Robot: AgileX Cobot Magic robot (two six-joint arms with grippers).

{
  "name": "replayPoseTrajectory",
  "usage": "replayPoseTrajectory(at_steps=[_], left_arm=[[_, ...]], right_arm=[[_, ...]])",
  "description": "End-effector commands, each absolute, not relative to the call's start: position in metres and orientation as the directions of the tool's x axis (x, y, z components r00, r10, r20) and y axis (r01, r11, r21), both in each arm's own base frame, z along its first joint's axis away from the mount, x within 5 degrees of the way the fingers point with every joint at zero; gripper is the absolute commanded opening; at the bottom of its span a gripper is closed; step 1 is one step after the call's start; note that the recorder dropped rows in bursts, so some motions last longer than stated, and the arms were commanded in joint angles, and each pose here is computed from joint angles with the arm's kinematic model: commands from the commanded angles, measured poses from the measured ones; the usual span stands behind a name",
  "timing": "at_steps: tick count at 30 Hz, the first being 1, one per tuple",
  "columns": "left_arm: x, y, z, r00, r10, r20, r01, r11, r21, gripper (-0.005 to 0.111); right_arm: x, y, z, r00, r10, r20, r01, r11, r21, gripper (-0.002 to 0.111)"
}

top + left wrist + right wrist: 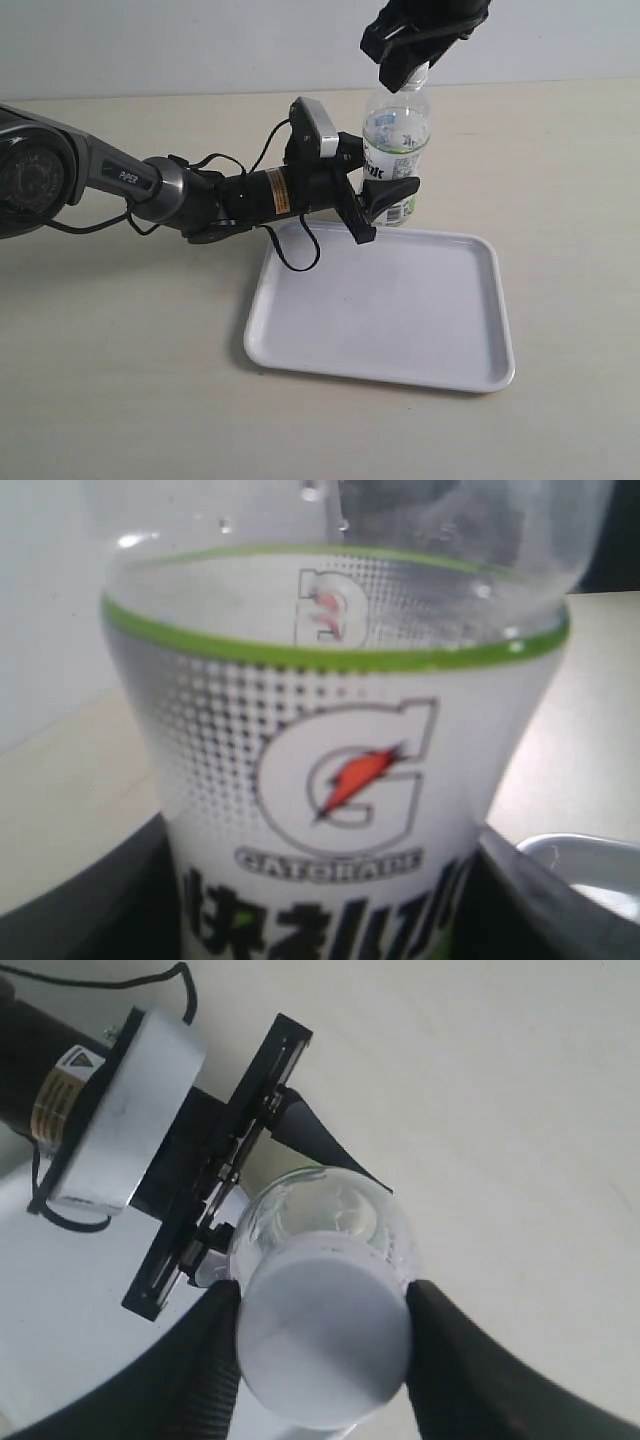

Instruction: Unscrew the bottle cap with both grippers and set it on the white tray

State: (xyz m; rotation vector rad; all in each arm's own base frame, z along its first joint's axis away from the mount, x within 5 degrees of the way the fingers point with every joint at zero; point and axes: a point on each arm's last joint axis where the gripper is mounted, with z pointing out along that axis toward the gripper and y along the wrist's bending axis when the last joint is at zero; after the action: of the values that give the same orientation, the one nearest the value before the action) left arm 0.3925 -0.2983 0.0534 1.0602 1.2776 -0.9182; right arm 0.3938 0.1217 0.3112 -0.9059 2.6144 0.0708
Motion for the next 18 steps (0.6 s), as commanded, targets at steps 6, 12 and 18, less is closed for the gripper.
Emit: replayPoseTrajectory(at_steps=[6,12,18], left_arm=[[0.3938,-0.2984,0.0605,0.104,0.022,-0.994,0.955,0.277,0.106,0.0],[0.3935,-0.2985,0.0604,0.101,0.023,-0.995,0.956,0.273,0.104,0.0],[0.3935,-0.2985,0.0604,0.101,0.023,-0.995,0.956,0.273,0.104,0.0]], right_arm=[[0.3917,0.1213,0.3126,-0.183,-0.957,-0.226,-0.931,0.243,-0.273,0.0],[0.391,0.1204,0.3122,0.022,-0.988,-0.151,-0.951,0.026,-0.309,0.0],[0.3917,0.1189,0.3122,0.229,-0.971,-0.061,-0.921,-0.196,-0.338,0.0]])
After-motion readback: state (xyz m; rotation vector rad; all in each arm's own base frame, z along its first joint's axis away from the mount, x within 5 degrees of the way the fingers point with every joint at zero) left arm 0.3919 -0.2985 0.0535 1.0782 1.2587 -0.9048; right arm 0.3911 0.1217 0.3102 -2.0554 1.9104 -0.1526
